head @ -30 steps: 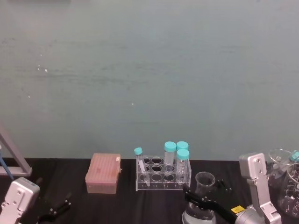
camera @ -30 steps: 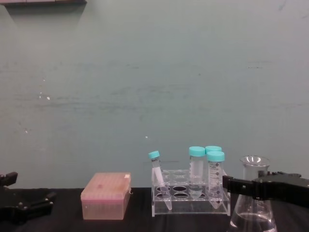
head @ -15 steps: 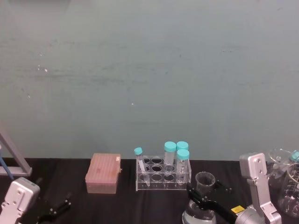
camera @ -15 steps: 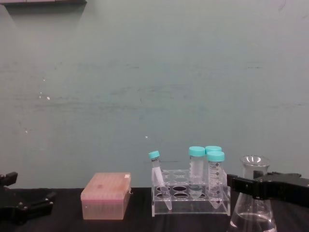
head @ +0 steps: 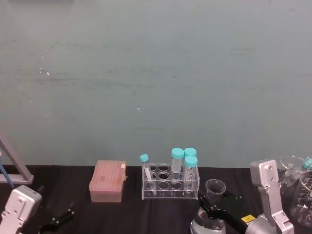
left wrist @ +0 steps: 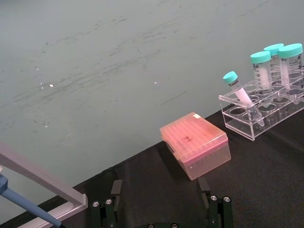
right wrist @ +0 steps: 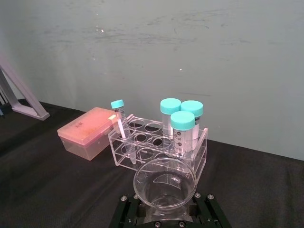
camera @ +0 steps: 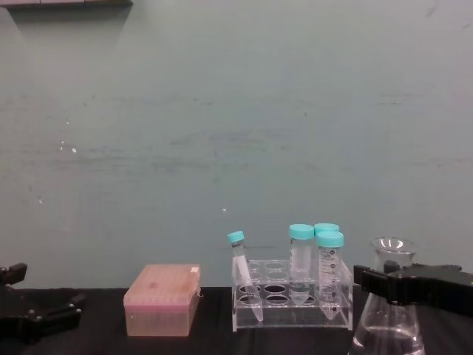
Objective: Pick up the beaker with the right gripper, shake it three times, and then put it down.
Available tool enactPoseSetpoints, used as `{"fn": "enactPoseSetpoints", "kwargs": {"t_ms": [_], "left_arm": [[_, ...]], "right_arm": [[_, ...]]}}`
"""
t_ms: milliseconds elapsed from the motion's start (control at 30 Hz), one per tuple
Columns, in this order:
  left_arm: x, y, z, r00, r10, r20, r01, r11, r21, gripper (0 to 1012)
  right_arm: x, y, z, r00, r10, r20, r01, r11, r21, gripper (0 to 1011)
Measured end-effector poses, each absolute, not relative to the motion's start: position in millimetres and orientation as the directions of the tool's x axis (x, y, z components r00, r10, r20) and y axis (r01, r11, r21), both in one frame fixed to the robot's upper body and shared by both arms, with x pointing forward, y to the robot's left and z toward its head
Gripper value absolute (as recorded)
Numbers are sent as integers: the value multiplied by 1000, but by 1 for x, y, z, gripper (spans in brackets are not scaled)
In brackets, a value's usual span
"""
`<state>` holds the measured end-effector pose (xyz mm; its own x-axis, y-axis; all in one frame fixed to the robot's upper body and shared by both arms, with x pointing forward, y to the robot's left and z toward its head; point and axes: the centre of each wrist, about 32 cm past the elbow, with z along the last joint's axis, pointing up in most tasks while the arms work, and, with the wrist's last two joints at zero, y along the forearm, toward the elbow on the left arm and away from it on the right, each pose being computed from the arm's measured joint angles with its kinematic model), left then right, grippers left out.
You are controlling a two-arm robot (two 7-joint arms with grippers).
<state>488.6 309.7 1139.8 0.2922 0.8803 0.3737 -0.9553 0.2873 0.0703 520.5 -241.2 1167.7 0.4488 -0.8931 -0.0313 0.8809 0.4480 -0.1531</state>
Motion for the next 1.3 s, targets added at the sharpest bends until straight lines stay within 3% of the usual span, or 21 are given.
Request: {"fn": "enactPoseSetpoints", "kwargs": {"t_ms": [433, 733, 1000, 1200, 1267, 1300], "left_arm": [[489, 310, 1140, 292, 880, 374, -955, 287, 70, 1000], [489, 310, 1140, 292, 880, 374, -955, 287, 70, 1000], [489, 310, 1140, 292, 880, 374, -955, 287, 70, 1000], [489, 310, 1140, 292, 880, 374, -955, 287, 70, 1000], [489, 310, 1140, 292, 880, 374, -955, 287, 70, 1000], [489, 310, 1140, 292, 880, 374, -955, 287, 70, 1000]], "right_arm": [[520, -246, 1171, 455, -889, -43, 878, 456, -143, 450], [530, -253, 1215, 464, -885, -37, 883, 466, -55, 449], [535, -250, 1228, 479, -877, -28, 876, 480, -46, 449], [531, -244, 1228, 486, -847, -217, 861, 507, -49, 449], [526, -240, 1227, 450, -784, -428, 859, 511, -34, 449], [526, -240, 1227, 450, -784, -428, 859, 511, -34, 449]]}}
